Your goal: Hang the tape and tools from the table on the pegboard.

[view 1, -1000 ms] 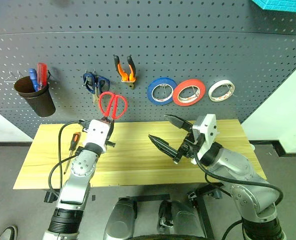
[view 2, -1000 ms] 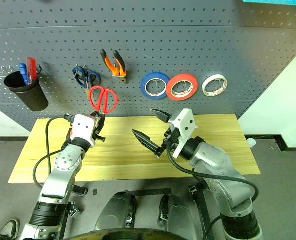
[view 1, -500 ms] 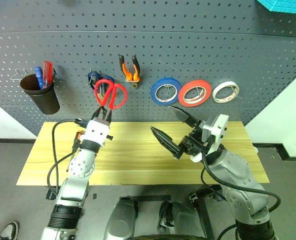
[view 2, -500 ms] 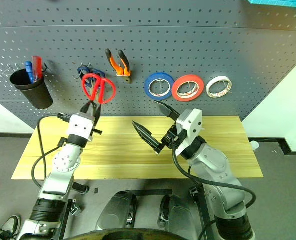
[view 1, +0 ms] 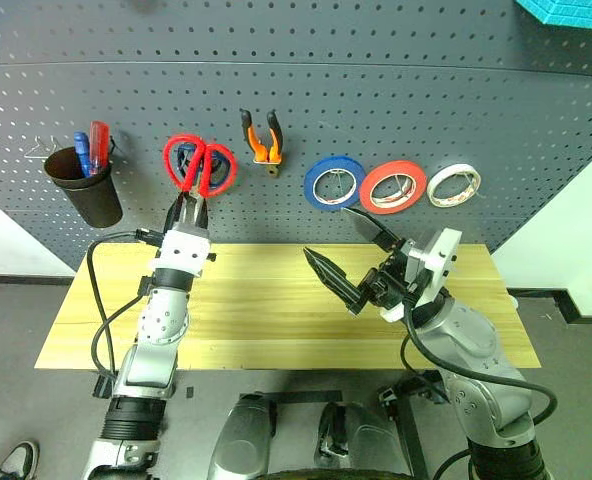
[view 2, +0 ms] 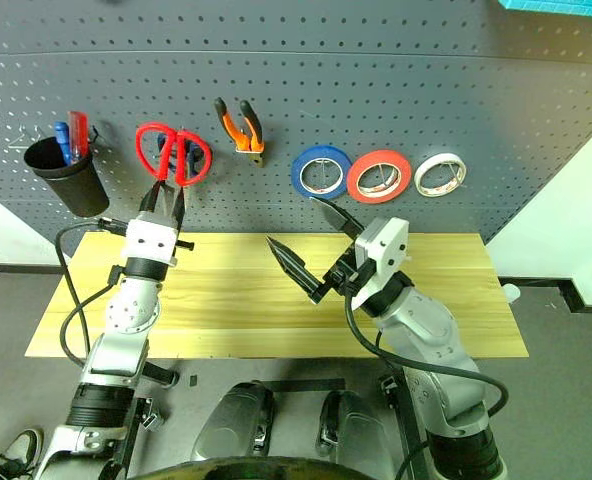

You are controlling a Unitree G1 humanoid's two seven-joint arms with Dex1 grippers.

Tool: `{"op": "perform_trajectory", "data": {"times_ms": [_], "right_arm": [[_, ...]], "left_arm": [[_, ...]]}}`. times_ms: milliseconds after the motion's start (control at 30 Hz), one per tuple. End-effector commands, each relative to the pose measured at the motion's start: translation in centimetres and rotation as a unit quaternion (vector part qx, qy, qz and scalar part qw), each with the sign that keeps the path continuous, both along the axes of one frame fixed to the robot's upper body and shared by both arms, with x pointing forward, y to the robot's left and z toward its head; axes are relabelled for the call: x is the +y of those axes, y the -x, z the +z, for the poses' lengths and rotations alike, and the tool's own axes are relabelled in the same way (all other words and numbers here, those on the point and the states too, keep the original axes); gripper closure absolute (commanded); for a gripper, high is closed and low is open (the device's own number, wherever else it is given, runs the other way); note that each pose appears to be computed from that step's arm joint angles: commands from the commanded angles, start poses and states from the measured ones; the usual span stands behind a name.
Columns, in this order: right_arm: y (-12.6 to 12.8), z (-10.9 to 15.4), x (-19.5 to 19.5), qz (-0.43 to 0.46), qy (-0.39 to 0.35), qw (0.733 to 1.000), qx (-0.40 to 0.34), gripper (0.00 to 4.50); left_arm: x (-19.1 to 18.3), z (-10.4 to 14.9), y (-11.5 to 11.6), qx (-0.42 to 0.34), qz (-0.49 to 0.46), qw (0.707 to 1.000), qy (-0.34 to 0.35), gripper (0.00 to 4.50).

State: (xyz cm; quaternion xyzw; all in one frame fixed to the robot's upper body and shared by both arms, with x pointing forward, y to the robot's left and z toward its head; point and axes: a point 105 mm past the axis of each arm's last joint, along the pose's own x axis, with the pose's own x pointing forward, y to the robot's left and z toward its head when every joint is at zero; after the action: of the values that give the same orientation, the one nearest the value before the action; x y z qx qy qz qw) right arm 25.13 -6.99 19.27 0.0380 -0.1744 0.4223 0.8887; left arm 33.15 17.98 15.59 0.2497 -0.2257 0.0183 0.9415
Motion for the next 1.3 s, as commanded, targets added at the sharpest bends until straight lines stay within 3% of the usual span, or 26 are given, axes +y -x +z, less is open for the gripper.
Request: {"op": "perform_trajectory", "data": {"times_ms": [33,333,1300], "right_arm": [[0.4,1.0,0.0,0.003,-0.012,1.0,-0.022,0.0],[0.3,0.8,0.0,-0.004,-0.008,1.0,-0.021,0.0],[0.1,0.6,-0.4,-0.026,-0.001,0.999,-0.018,0.0]], "left_arm": [[0.3,0.4,-0.3,-0.01,0.013,1.0,0.005,3.45],[0.5,0.3,0.1,-0.017,0.018,1.0,0.003,3.45],[0.0,-1.1,-3.5,0.008,0.02,1.0,0.011,3.45]]}}
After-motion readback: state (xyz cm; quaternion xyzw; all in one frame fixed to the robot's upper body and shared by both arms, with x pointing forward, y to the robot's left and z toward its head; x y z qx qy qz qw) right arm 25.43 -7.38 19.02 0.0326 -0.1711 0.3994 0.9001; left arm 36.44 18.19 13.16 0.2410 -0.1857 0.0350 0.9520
